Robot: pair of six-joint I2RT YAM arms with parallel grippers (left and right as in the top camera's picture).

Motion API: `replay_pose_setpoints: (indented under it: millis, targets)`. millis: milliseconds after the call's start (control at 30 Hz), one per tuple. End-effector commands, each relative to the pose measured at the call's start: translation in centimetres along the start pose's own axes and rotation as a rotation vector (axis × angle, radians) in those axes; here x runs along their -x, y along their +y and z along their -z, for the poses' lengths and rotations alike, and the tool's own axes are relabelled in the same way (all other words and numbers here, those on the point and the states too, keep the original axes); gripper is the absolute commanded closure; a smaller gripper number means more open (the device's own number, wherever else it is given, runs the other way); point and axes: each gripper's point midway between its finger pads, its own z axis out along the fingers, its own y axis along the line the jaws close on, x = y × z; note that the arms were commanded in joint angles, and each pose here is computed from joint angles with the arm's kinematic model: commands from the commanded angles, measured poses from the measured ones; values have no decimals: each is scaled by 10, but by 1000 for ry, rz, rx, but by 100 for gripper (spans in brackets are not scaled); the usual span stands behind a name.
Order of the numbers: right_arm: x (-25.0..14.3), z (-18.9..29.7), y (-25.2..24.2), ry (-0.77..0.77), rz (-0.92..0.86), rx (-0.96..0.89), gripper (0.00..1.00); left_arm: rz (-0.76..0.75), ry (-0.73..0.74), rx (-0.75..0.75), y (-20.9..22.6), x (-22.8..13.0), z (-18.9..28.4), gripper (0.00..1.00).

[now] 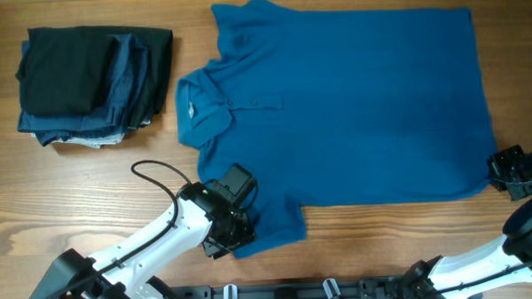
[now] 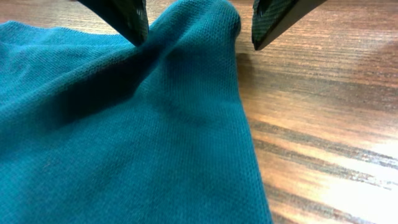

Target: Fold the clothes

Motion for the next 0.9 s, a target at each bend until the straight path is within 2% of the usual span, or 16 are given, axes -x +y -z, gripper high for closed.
replay_pose_setpoints:
  millis: [0,67,133,200,300,367,433,500,667,867]
  targets:
    - [-20,-18,1,81,-13,12,95,13,-26,12,3,4,-1,35]
    - [-20,-18,1,80,-13,12,95,14,-26,13,3,3,-1,32]
    - [-20,-18,1,80,-13,12,95,43,-32,24,6,4,-1,19]
    - [-20,-18,1,80,-13,12,95,69,-47,36,8,7,-1,20]
    - [-19,-18,0,78,-13,10,95,67,-64,37,8,10,-1,50]
    - [-19,-18,0,76,-12,11,95,65,-72,32,7,12,-1,60]
    - [-19,-18,0,76,-12,11,95,62,-78,23,5,13,-1,75]
    - [-20,-18,0,81,-13,8,95,62,-74,25,5,12,-1,96]
    - [-23,-12,-1,101,-16,-1,96,21,-47,19,3,6,5,96]
    - [-14,21,6,64,-15,17,96,-21,-93,-4,-6,3,49,96]
